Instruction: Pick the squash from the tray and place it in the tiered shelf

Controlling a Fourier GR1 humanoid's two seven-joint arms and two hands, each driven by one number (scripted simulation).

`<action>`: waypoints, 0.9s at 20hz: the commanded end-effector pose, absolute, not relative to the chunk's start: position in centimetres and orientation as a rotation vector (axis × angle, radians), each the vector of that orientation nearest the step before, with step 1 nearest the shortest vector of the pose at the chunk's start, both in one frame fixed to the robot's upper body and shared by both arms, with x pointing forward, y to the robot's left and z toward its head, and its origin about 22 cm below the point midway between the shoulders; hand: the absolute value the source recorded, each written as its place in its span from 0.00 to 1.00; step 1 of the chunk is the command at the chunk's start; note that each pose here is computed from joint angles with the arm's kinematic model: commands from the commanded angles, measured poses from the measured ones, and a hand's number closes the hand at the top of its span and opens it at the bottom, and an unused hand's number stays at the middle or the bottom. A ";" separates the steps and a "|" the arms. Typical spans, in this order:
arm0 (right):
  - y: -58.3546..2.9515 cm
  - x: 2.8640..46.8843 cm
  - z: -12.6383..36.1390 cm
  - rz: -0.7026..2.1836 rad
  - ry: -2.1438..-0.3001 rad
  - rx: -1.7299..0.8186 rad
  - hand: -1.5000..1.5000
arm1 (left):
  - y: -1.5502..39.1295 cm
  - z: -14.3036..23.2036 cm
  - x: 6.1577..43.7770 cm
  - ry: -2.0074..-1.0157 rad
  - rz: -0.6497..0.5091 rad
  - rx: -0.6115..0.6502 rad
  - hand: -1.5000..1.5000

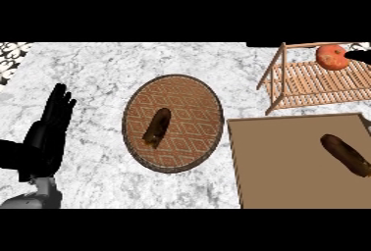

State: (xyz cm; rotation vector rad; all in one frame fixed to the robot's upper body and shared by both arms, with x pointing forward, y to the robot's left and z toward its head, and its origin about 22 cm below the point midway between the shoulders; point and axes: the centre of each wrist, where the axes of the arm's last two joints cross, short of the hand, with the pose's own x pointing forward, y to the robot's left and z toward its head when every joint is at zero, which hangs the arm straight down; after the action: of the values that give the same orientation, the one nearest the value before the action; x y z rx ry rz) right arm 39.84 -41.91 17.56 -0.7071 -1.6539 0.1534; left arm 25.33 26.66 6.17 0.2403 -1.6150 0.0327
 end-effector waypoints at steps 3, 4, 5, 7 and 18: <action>-43.9 39.1 21.9 0.004 -1.708 -0.688 0.00 | 26.3 5.3 25.4 -1.604 0.043 0.251 0.50; -46.4 37.5 21.4 -0.035 -1.712 -0.718 0.00 | 25.7 6.5 25.9 -1.599 0.030 0.240 0.50; -46.1 37.6 21.8 -0.095 -1.705 -0.719 0.00 | 26.7 5.2 24.5 -1.614 0.044 0.242 0.50; -48.1 36.5 23.2 -0.161 -1.655 -0.751 0.00 | 27.2 5.6 25.6 -1.614 0.042 0.248 0.50; -60.0 24.4 24.9 -0.189 -1.576 -0.758 0.00 | 27.3 5.3 25.4 -1.603 0.030 0.273 0.50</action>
State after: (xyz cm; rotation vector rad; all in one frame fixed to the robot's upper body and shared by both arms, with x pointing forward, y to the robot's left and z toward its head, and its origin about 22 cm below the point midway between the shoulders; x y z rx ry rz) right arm 28.27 -57.08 23.83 -0.7708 -1.5722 -0.2020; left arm 25.33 26.98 6.08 0.2550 -1.6111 0.0408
